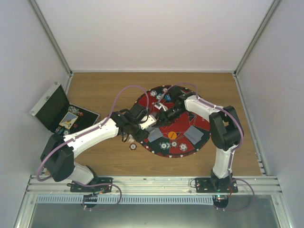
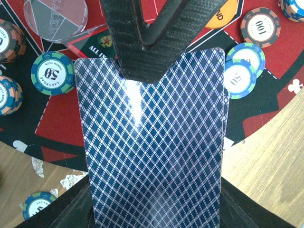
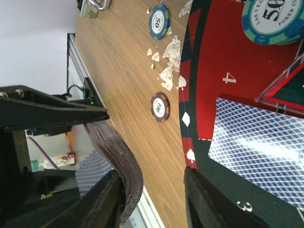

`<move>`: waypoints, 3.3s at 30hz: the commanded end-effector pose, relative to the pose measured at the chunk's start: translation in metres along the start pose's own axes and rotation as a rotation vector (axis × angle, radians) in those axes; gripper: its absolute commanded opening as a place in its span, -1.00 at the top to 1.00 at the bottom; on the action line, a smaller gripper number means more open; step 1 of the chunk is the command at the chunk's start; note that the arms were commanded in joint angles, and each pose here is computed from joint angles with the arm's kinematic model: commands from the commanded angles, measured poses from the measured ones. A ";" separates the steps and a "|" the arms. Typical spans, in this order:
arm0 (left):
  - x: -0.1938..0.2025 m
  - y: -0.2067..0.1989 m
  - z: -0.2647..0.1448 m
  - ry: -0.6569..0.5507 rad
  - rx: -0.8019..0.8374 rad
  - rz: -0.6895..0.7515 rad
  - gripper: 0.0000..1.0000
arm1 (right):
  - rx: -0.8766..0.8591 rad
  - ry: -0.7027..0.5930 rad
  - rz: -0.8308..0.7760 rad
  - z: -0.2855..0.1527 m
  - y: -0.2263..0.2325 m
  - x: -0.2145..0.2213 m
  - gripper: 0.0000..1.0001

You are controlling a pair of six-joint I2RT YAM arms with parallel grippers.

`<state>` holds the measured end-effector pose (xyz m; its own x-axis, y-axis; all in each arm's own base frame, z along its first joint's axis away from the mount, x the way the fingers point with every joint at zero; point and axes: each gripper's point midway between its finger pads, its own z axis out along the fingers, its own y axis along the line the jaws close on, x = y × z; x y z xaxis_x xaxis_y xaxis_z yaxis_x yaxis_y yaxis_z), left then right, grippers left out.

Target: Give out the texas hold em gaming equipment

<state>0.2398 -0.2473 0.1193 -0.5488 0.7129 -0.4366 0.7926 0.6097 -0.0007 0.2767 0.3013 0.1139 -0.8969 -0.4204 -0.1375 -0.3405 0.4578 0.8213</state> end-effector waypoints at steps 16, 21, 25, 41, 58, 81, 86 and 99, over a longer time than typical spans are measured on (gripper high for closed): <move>-0.010 0.002 -0.001 -0.040 -0.019 0.007 -0.10 | -0.105 -0.028 -0.076 -0.014 0.027 -0.010 0.99; -0.010 0.003 -0.002 -0.040 -0.023 0.006 -0.10 | -0.065 -0.056 -0.075 -0.021 0.023 -0.015 0.99; -0.008 0.004 -0.002 -0.039 -0.029 0.004 -0.10 | -0.046 -0.121 -0.064 -0.040 0.018 -0.025 0.99; -0.011 0.016 -0.014 -0.070 -0.069 -0.025 -0.09 | 0.101 -0.239 0.063 -0.067 -0.051 0.001 0.99; -0.012 0.015 -0.016 -0.071 -0.057 -0.017 -0.09 | 0.060 -0.144 0.096 0.007 -0.062 0.026 0.99; -0.009 0.014 -0.014 -0.062 -0.056 -0.014 -0.10 | 0.093 -0.106 0.139 0.018 -0.079 0.033 0.77; -0.009 0.015 -0.014 -0.063 -0.057 -0.015 -0.09 | 0.121 -0.109 0.129 0.013 -0.078 0.034 0.62; -0.007 0.014 -0.014 -0.059 -0.055 -0.004 -0.09 | 0.258 -0.197 0.075 -0.049 -0.073 0.009 -0.24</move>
<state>0.2484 -0.2373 0.1248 -0.5619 0.6954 -0.4479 0.7661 0.6418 0.0353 0.2825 0.2449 0.0476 -0.9588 -0.2578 -0.1190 -0.2640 0.6551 0.7080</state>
